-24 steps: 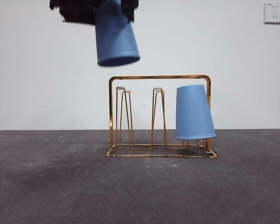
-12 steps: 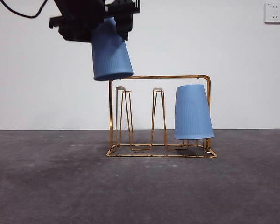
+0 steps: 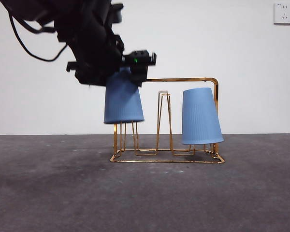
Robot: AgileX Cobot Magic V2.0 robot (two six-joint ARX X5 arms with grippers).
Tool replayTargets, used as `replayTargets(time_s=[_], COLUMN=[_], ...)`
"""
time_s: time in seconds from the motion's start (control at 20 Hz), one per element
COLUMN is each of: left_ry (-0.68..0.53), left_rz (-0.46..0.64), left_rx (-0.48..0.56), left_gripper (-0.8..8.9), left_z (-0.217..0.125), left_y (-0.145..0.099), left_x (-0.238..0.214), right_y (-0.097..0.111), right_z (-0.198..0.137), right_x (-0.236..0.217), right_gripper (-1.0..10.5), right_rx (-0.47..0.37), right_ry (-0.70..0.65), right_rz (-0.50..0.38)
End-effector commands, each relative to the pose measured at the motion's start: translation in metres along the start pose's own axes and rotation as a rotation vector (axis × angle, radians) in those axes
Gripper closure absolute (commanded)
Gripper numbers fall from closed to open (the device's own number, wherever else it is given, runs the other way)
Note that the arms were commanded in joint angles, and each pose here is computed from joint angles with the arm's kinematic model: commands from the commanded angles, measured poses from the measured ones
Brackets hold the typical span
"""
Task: Pick up cup 1,put cup 1 in the cup rack,pick up cup 2,put cup 2 in the cup rack
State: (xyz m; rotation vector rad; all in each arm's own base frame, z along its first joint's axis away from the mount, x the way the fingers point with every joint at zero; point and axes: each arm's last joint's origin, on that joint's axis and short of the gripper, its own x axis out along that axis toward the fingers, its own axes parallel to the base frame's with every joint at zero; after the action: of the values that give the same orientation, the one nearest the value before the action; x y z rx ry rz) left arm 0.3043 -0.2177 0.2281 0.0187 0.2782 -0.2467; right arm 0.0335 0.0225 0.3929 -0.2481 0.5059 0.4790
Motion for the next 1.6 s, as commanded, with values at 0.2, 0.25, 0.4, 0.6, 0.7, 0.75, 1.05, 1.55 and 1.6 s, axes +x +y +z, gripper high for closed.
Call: replayTargets(time_s=[0.2, 0.25, 0.4, 0.6, 0.7, 0.75, 1.05, 1.55, 1.6], left_ry=[0.094, 0.121, 0.204, 0.291, 0.329, 0.344, 0.433, 0.721, 0.749], left_rz=[-0.005, -0.002, 0.015, -0.009, -0.034, -0.036, -0.063, -0.181, -0.189], left_rx=[-0.013, -0.011, -0.029, -0.018, -0.015, -0.011, -0.021, 0.002, 0.003], left_gripper=[8.2, 8.2, 8.12, 4.84, 3.2, 3.11, 3.1, 3.11, 3.11], left_z=[-0.027, -0.033, -0.046, -0.054, -0.057, -0.058, -0.065, -0.069, -0.066], left_y=[-0.002, -0.002, -0.002, -0.001, -0.001, -0.001, 0.0, 0.002, 0.004], left_x=[0.016, 0.018, 0.02, 0.019, 0.018, 0.017, 0.015, -0.014, -0.02], right_y=[-0.001, -0.001, -0.001, -0.001, -0.001, -0.001, -0.001, -0.001, -0.001], right_z=[0.0, -0.001, -0.001, -0.001, -0.001, -0.001, -0.001, -0.002, -0.002], right_x=[0.0, 0.0, 0.0, 0.0, 0.0, 0.0, 0.0, 0.0, 0.0], right_gripper=[7.9, 7.9, 7.9, 7.9, 7.9, 7.9, 7.9, 7.9, 7.9], right_rx=[0.019, 0.019, 0.021, 0.021, 0.021, 0.021, 0.02, 0.01, 0.01], right_ry=[0.0, 0.0, 0.002, 0.001, 0.001, 0.001, 0.003, 0.011, 0.011], right_rz=[-0.023, -0.024, -0.024, -0.024, -0.024, -0.024, -0.024, -0.025, -0.025])
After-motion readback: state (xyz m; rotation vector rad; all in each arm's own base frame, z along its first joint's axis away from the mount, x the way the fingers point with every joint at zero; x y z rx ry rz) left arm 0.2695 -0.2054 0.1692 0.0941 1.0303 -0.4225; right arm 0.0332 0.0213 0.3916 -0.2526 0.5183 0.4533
